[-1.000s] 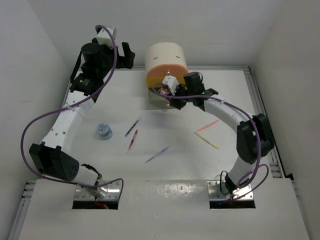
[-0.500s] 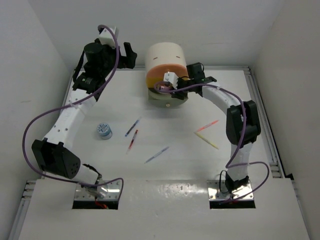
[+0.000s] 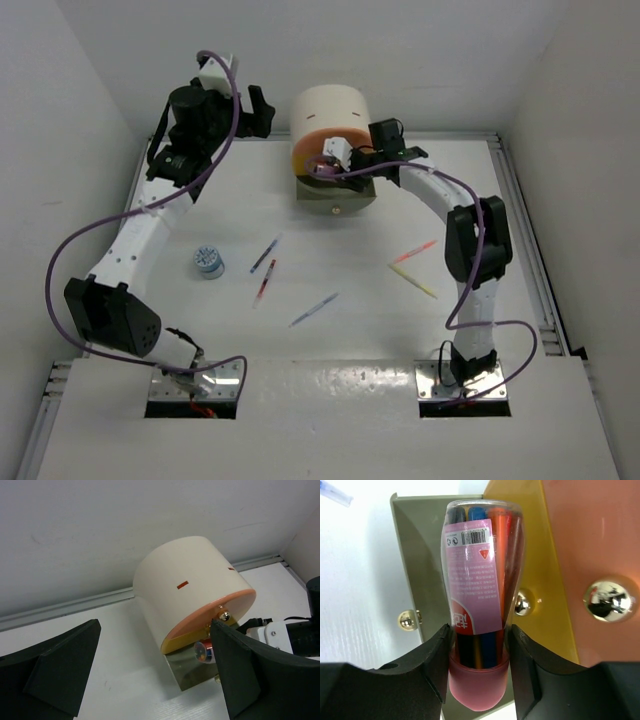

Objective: Sort the stationery into containers
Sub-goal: Place the stationery into the container, then close the drawer

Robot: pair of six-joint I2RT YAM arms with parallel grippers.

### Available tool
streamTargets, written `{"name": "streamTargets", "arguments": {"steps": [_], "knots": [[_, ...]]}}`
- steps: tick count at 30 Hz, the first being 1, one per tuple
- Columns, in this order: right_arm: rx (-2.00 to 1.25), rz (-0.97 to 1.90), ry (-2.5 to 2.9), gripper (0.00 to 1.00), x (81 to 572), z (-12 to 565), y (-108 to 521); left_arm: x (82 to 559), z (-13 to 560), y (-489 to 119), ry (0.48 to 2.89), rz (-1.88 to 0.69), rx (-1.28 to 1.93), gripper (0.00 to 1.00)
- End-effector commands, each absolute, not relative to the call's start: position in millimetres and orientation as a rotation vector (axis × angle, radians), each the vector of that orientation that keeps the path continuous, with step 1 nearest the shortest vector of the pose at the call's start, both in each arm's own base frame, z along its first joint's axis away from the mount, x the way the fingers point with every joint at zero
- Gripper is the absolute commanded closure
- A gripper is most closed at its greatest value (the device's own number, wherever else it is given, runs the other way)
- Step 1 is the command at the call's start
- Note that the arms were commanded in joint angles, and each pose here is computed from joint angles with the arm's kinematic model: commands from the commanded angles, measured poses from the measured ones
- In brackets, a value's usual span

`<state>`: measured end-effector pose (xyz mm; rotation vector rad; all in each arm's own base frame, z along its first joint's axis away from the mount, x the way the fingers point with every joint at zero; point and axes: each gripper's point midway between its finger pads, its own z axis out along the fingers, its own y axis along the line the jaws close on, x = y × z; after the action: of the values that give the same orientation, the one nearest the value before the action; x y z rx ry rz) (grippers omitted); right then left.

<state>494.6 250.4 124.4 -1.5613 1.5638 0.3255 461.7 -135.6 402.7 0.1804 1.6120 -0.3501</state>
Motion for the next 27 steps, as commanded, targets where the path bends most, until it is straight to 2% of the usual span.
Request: {"name": "streamTargets", "arguments": {"steps": [1,8,10,14,15,17,18,21,25,26,27], "knots": [[-1.541,0.328,1.485,0.54,503.1,147.8,265.0,465.0,415.9,-135.8,1.557,-0.370,0.182,0.02],[-1.536,0.324,1.508,0.36,501.0,142.3,263.6,480.1,425.9,-145.2,1.545,-0.397,0.213,0.02],[-1.530,0.319,1.516,0.36,500.8,142.5,261.6,481.3,426.3,-147.3,1.543,-0.405,0.215,0.02],[-1.474,0.333,1.491,0.49,498.7,159.5,261.7,485.1,431.5,-152.9,1.523,-0.417,0.232,0.04],[-1.428,0.365,1.515,0.59,495.6,163.4,262.4,490.3,429.6,-155.2,1.527,-0.419,0.234,0.06],[-1.354,0.376,1.477,0.67,497.4,191.2,265.1,494.8,447.2,-159.1,1.495,-0.432,0.245,0.08],[-1.264,0.434,1.534,0.74,495.8,198.3,265.6,503.7,435.9,-166.8,1.528,-0.445,0.256,0.09],[-0.955,0.580,1.633,0.78,501.9,233.3,258.9,515.8,434.5,-192.2,1.532,-0.477,0.327,0.12],[-0.570,0.813,1.734,0.70,497.6,246.0,225.3,531.5,422.0,-225.2,1.545,-0.501,0.395,0.12],[-0.520,0.842,1.770,0.70,484.3,232.2,218.9,541.0,406.8,-232.5,1.569,-0.507,0.406,0.12],[-0.467,0.862,1.716,0.74,483.6,242.7,212.9,541.0,414.3,-240.1,1.549,-0.516,0.422,0.12]]}}
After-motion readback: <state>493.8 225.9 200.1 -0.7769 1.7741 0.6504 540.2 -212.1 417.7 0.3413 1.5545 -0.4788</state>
